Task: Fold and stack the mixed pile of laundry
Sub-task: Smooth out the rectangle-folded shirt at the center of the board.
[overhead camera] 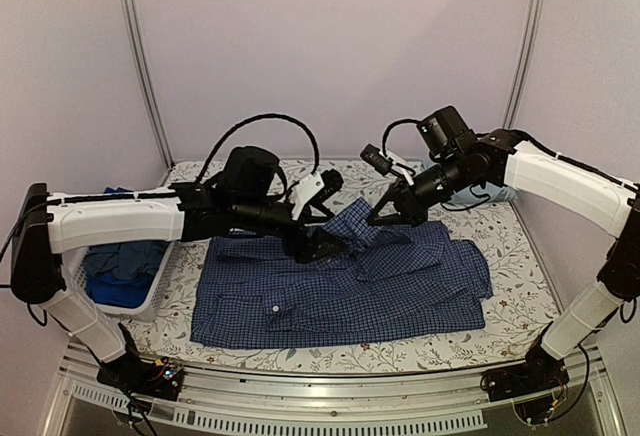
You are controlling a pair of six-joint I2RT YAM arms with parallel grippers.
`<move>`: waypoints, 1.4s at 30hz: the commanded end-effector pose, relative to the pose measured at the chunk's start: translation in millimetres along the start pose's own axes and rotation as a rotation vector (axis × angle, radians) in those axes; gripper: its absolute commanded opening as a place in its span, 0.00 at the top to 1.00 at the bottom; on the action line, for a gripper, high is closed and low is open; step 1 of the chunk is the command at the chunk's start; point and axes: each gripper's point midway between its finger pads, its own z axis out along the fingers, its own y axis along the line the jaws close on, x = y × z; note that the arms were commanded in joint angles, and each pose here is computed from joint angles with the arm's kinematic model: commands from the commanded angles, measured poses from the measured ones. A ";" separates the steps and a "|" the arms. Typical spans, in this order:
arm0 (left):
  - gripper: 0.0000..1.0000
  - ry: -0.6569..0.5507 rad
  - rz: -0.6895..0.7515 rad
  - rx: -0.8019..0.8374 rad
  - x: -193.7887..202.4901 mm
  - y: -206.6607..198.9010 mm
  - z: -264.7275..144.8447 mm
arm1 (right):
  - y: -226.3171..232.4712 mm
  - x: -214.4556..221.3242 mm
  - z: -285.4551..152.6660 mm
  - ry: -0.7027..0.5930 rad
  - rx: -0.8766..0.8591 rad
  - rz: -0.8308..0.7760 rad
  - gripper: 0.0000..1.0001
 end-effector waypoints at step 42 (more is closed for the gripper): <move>1.00 0.166 -0.399 -0.043 1.0 17.6 28.1 | -118.6 12.3 -42.3 -0.162 0.302 0.507 0.39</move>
